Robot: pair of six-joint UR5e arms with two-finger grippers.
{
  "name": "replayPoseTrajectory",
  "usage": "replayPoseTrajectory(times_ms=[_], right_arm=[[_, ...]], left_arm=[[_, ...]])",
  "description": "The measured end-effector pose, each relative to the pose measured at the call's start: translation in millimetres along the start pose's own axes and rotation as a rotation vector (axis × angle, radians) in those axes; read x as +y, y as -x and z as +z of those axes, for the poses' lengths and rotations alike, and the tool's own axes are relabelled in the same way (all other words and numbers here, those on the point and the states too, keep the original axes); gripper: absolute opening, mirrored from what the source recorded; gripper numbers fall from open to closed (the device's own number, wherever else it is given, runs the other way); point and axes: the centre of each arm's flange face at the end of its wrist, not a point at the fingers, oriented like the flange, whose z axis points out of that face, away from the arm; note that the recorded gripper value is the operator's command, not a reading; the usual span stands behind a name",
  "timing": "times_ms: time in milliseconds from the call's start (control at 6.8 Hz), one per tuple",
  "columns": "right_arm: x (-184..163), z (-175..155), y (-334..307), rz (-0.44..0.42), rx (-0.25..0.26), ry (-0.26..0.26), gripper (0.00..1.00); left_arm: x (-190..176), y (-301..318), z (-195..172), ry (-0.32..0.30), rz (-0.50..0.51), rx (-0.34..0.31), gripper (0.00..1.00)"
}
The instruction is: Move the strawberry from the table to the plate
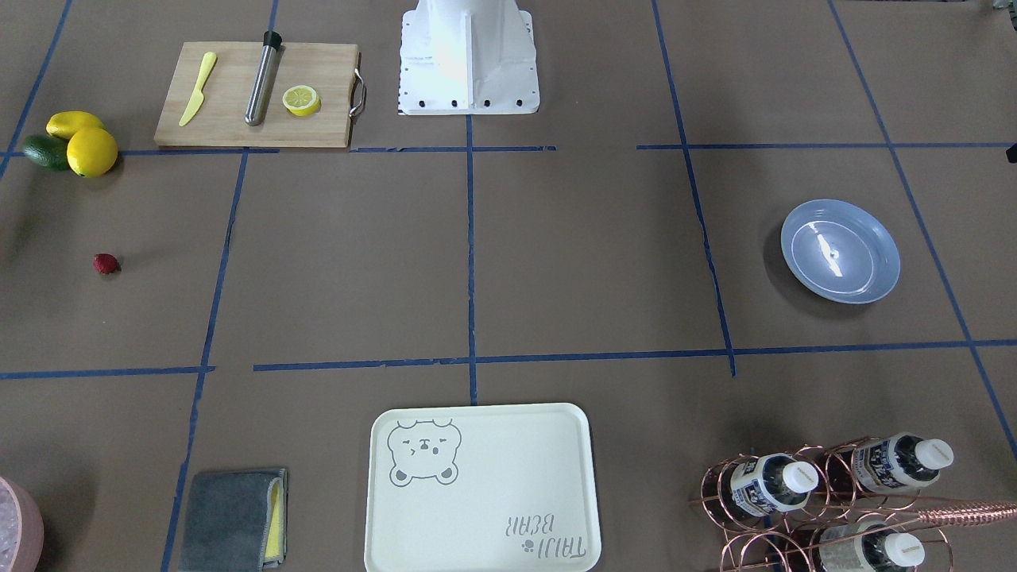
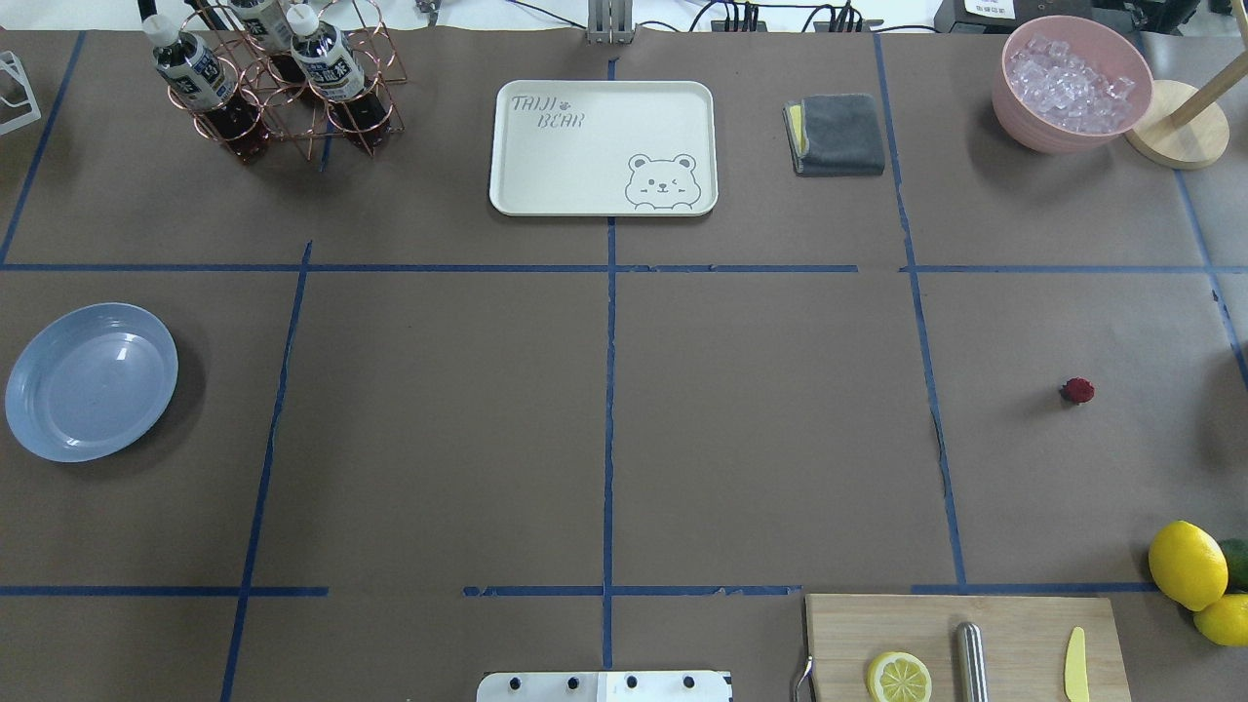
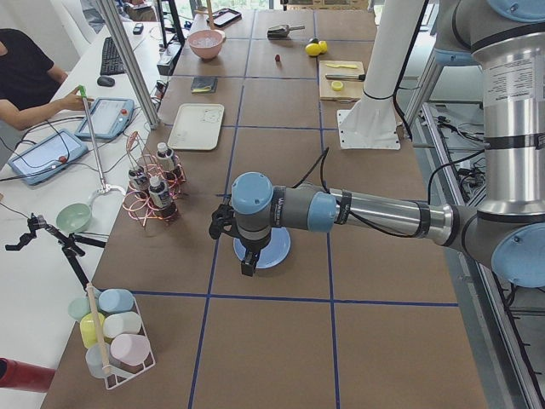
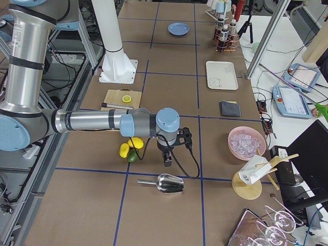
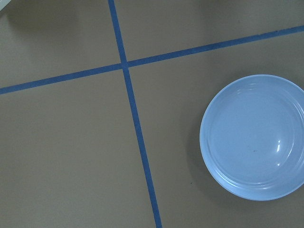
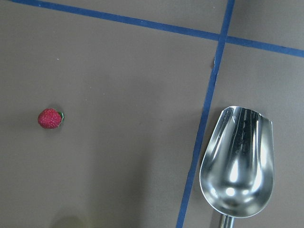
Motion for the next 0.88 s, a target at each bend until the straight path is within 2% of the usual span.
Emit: replayPoseTrajectory(times_ms=[294, 441, 588, 882], right_arm=[[1, 2, -2, 0.009, 0.0, 0.004, 1.0], [1, 3, -2, 0.017, 0.0, 0.004, 1.0], [1, 3, -3, 0.021, 0.001, 0.004, 1.0], [0, 3, -2, 0.022, 0.0, 0.002, 1.0]], left_arm=[[-2, -7, 3, -0.006, 0.002, 0.054, 1.0], [-6, -9, 19, 0.002, 0.033, 0.076, 1.0], [-9, -3, 56, 0.026, 0.071, 0.09, 0.96], [-11, 16, 125, 0.073, 0.034, 0.102, 0.91]])
